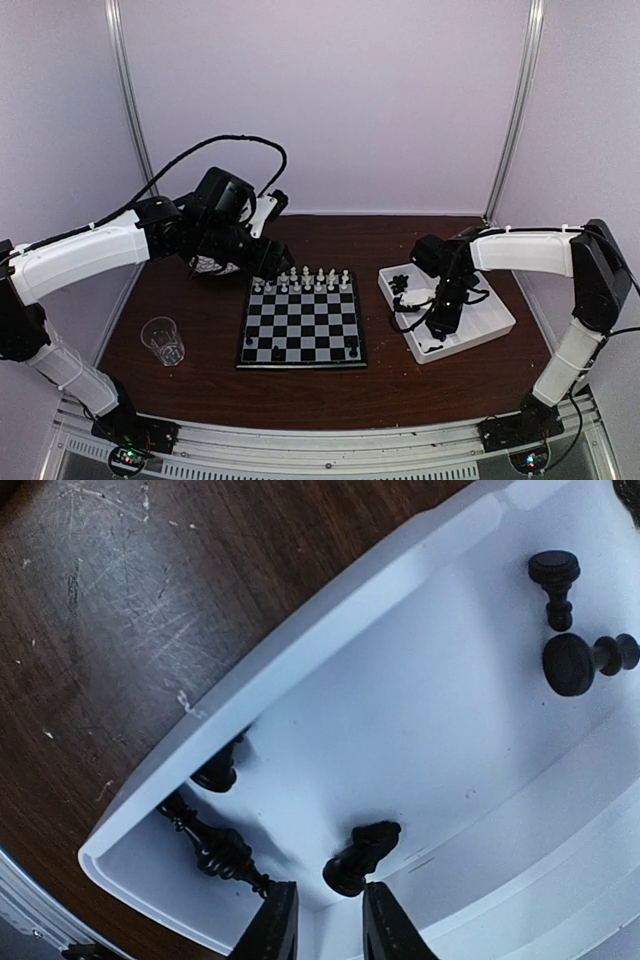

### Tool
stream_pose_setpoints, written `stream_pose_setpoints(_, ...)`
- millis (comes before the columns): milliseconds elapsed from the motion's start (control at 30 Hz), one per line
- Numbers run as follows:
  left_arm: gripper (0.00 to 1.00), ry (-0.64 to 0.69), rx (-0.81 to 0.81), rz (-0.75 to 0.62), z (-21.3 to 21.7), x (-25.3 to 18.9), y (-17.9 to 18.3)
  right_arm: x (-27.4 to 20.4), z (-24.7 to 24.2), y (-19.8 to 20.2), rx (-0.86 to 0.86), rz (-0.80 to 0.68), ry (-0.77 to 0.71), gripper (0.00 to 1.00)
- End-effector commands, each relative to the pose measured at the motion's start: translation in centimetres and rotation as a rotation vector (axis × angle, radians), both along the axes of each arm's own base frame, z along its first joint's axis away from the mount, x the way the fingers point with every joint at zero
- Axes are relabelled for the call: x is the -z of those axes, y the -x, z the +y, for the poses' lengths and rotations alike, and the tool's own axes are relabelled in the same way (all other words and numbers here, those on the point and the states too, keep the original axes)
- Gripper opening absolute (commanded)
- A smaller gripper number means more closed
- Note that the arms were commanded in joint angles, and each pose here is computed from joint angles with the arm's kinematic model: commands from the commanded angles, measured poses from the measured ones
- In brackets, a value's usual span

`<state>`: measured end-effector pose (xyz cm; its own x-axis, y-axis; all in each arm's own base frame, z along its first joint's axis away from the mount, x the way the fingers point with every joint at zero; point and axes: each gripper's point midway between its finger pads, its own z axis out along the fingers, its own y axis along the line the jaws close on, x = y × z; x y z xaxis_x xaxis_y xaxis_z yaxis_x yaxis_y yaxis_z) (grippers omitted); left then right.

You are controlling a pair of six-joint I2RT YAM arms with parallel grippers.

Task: Set up the chess pieces on the board
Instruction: Adjust the knight in the storage box, then pick up the knight from the storage box.

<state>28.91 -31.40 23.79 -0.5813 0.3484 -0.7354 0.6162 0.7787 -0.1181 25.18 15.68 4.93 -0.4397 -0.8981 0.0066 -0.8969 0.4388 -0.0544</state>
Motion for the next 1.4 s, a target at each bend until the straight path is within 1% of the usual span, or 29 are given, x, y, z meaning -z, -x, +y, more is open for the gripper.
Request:
stream_pose_setpoints(0,0.70,0.032,0.023,-0.019,-1.1,-0.2,-0.2,-0.3,-0.3,-0.6,0.006,-0.046,0.021,0.27)
stream_pose_setpoints(167,0.70,0.028,0.029,-0.013,-1.3,0.1,0.1,0.8,-1.3,-0.7,0.019,-0.046,0.086,0.29)
stream_pose_setpoints(467,0.70,0.031,0.035,-0.018,-1.4,-0.1,0.3,1.7,-2.2,0.3,0.027,0.004,0.131,0.33)
stream_pose_setpoints(700,0.70,0.028,0.039,-0.017,-1.5,0.0,0.4,3.0,-2.3,0.5,0.032,0.036,0.154,0.33)
stream_pose_setpoints(867,0.70,0.019,0.037,-0.015,-1.3,0.1,0.5,3.7,-2.2,0.3,0.042,0.049,0.161,0.31)
stream_pose_setpoints(967,0.70,0.016,0.035,-0.017,-1.3,0.2,0.5,3.6,-1.9,-0.2,0.051,0.031,0.150,0.27)
stream_pose_setpoints(1100,0.70,0.014,0.038,-0.013,-1.4,0.4,0.5,2.9,-1.6,-0.8,0.057,0.006,0.136,0.18)
stream_pose_setpoints(1267,0.71,0.051,0.078,-0.019,-2.6,0.3,0.4,-0.2,-1.3,-1.4,0.047,-0.074,0.071,0.12)
stream_pose_setpoints(1367,0.71,0.121,0.139,0.018,-4.3,0.2,1.1,-2.7,-0.6,-1.4,0.039,-0.104,-0.005,0.10)
